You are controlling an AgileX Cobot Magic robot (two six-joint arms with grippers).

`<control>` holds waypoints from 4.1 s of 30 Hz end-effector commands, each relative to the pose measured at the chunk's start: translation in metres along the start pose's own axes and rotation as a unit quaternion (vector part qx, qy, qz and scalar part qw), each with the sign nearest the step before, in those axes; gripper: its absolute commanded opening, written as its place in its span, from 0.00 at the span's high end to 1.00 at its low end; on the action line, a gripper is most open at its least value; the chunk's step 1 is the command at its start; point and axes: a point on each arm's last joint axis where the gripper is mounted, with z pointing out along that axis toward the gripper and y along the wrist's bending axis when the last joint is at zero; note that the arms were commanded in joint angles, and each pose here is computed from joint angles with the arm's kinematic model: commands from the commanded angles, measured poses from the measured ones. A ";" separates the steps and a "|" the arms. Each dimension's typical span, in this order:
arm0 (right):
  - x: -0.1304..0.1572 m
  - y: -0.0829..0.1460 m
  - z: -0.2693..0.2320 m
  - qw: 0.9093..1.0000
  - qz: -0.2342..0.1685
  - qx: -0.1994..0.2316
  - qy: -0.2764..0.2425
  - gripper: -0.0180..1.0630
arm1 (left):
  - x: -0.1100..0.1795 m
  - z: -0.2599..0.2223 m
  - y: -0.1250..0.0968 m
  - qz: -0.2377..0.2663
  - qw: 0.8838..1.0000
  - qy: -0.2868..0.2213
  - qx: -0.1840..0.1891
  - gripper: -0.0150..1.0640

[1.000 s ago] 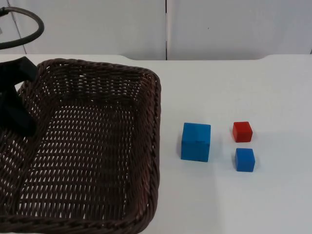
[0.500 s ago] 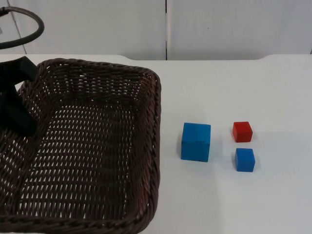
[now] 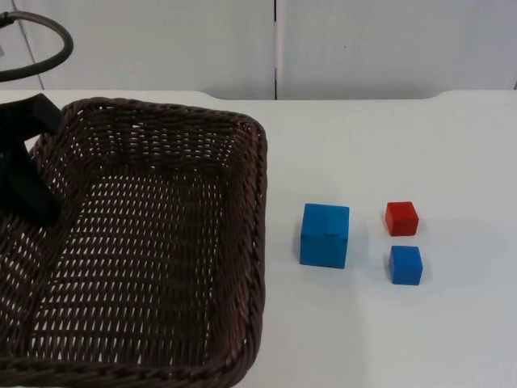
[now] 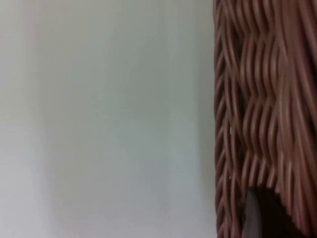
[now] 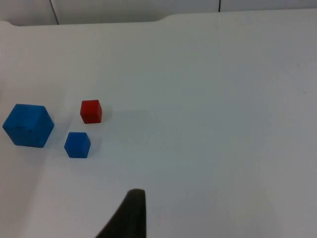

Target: Pick up the basket with the left hand and place the largest block into the basket with the right hand.

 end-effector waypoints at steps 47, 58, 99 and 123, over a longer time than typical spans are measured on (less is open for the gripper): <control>-0.145 -0.010 0.123 0.994 -0.027 -0.009 0.103 0.01 | 0.000 -0.004 -0.003 -0.004 1.000 -0.005 0.009 0.99; -0.156 -0.013 0.170 0.989 -0.060 -0.020 0.133 0.01 | 0.000 -0.004 -0.003 -0.003 1.000 -0.005 0.008 0.99; -0.129 0.124 0.307 0.868 -0.345 -0.306 0.184 0.01 | 0.001 -0.004 -0.003 0.000 1.000 -0.001 0.006 0.99; -0.060 0.201 0.384 0.777 -0.480 -0.352 0.203 0.01 | 0.001 -0.004 -0.002 0.004 1.000 0.000 0.002 0.99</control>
